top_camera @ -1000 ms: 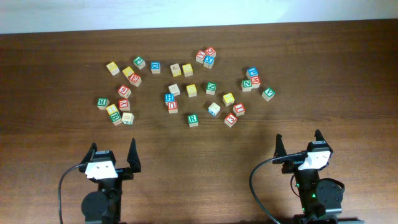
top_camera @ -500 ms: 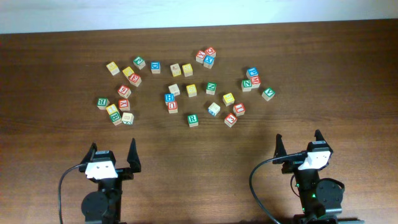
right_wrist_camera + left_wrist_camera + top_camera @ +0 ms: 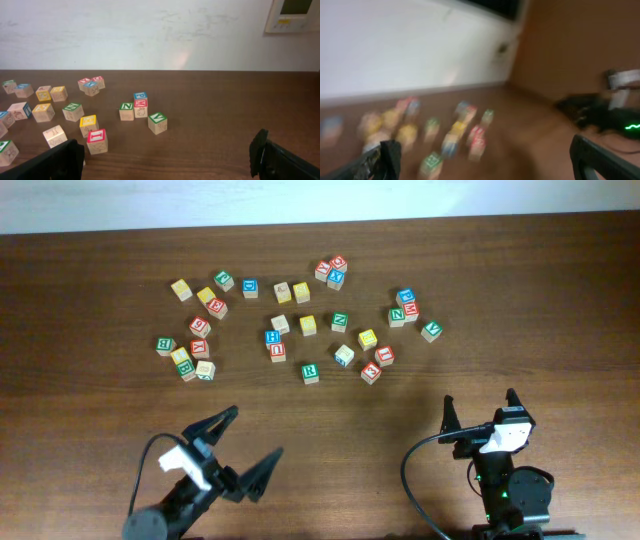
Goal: Spell out RSS
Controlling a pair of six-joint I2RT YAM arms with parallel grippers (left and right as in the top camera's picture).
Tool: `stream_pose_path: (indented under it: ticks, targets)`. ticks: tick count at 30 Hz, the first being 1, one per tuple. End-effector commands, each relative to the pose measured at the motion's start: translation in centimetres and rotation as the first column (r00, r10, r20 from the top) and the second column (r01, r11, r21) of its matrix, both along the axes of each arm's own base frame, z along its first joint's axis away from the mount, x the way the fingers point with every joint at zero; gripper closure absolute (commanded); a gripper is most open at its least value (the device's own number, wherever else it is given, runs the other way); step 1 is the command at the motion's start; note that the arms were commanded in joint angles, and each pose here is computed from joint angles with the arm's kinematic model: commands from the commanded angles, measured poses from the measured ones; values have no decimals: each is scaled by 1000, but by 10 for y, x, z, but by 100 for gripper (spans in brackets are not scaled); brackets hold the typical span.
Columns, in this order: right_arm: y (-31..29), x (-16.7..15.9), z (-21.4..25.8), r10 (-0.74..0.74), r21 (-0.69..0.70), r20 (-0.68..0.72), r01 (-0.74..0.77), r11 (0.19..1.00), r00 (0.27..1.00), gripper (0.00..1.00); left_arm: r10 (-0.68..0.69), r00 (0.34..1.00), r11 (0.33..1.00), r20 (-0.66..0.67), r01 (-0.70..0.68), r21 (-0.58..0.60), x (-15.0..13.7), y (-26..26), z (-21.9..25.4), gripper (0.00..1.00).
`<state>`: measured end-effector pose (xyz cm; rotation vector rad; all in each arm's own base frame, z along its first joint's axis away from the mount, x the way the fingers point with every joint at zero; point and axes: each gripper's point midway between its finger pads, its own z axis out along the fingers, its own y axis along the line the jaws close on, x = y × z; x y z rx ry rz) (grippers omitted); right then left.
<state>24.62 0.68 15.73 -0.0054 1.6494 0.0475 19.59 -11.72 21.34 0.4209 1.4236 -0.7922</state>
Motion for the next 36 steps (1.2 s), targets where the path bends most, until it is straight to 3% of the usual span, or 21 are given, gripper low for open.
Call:
stream_pose_path:
  ticks: [1, 3, 5, 9, 12, 14, 16, 19, 22, 25, 29, 33, 34, 36]
  targets:
    - [-4, 0, -2, -22, 2, -4, 22, 1000, 1000, 2, -170, 963, 984, 211, 178, -21, -39, -17, 51, 1]
    - [-4, 0, -2, -22, 2, -4, 22, 1000, 1000, 2, -129, 883, 989, 452, 149, -9, -63, -13, 92, 1]
    - [-4, 0, -2, -22, 2, -4, 22, 1000, 1000, 2, -6, 826, 989, 563, 86, -117, -75, 3, 128, 1]
    - [-4, 0, -2, -22, 2, -4, 22, 1000, 1000, 2, 151, 785, 965, 601, 15, -262, -83, 27, 172, 1]
    - [-4, 0, -2, -22, 2, -4, 22, 1000, 1000, 2, 196, 788, 955, 584, -19, -295, -83, 34, 197, 1]
    - [-4, 0, -2, -22, 2, -4, 22, 1000, 1000, 2, 205, 788, 964, 581, -61, -257, -79, 32, 217, 1]
    - [-4, 0, -2, -22, 2, -4, 22, 1000, 1000, 2, 163, 844, 983, 512, -96, -156, -63, 23, 234, 1]
    - [-4, 0, -2, -22, 2, -4, 22, 1000, 1000, 2, 212, 962, 977, 173, -205, -57, -9, 29, 221, 1]
    - [-4, 0, -2, -22, 2, -4, 22, 1000, 1000, 2, 239, 966, 969, -93, -232, 80, 25, 32, 197, 1]
    - [-4, 0, -2, -22, 2, -4, 22, 1000, 1000, 2, 174, 923, 983, -343, -143, 113, 44, 23, 170, 1]
    - [-4, 0, -2, -22, 2, -4, 22, 1000, 1000, 2, 128, 889, 990, -441, -88, 110, 62, 17, 150, 1]
    - [-4, 0, -2, -22, 2, -4, 22, 1000, 1000, 2, 202, 841, 978, -502, -149, 145, 83, 28, 132, 1]
    - [-4, 0, -2, -22, 2, -4, 22, 1000, 1000, 2, 262, 794, 965, -549, -196, 177, 90, 38, 122, 1]
    - [-4, 0, -2, -22, 2, -4, 22, 1000, 1000, 2, 420, 633, 908, -651, -294, 300, 99, 65, 95, 1]
